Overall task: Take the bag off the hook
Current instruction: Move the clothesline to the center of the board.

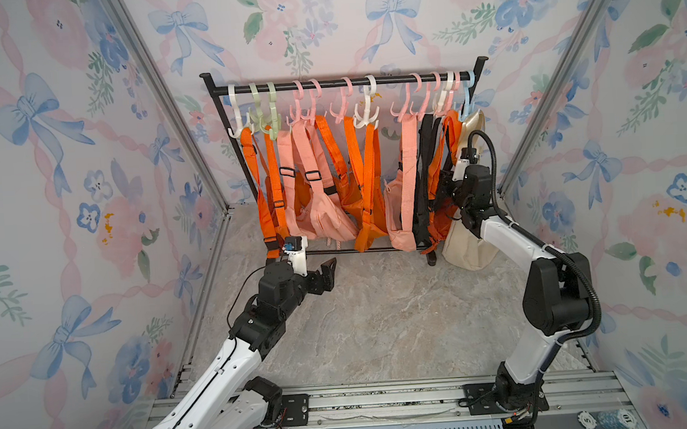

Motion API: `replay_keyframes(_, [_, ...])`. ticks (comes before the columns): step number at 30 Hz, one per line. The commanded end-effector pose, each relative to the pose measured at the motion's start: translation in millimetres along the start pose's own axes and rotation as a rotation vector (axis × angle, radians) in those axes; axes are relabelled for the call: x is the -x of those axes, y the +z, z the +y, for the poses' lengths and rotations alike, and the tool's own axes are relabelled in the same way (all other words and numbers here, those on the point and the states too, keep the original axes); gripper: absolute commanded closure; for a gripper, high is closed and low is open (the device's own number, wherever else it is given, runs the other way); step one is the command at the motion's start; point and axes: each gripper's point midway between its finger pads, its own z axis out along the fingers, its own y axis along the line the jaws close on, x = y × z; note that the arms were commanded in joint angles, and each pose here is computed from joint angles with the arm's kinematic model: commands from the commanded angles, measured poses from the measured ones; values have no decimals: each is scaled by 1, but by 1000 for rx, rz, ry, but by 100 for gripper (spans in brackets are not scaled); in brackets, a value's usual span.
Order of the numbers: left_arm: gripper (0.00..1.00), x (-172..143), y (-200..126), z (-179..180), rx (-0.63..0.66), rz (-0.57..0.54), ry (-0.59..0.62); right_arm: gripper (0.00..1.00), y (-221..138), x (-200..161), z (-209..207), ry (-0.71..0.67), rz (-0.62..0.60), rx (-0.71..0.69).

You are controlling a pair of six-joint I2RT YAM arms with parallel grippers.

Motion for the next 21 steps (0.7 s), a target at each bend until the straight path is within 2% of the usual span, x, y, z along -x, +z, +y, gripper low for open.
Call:
replay_keyframes(1, [8, 23, 3, -5, 5, -66, -11, 97, -10, 12, -14, 167, -16, 1])
replay_keyframes(5, [8, 18, 11, -5, 4, -46, -8, 89, -12, 11, -11, 157, 0, 16])
replay_keyframes(6, [8, 31, 9, -10, -4, -72, -11, 86, -13, 10, -10, 161, 4, 20])
replay_keyframes(11, [8, 42, 13, -13, 0, -64, 3, 63, -20, 16, -8, 178, 1, 29])
replay_keyframes(17, [7, 66, 8, -23, -22, -90, 32, 37, -44, 30, -1, 195, -13, 53])
replay_keyframes(21, [8, 81, 4, -28, -32, -114, 42, 27, -65, 35, 2, 197, -8, 69])
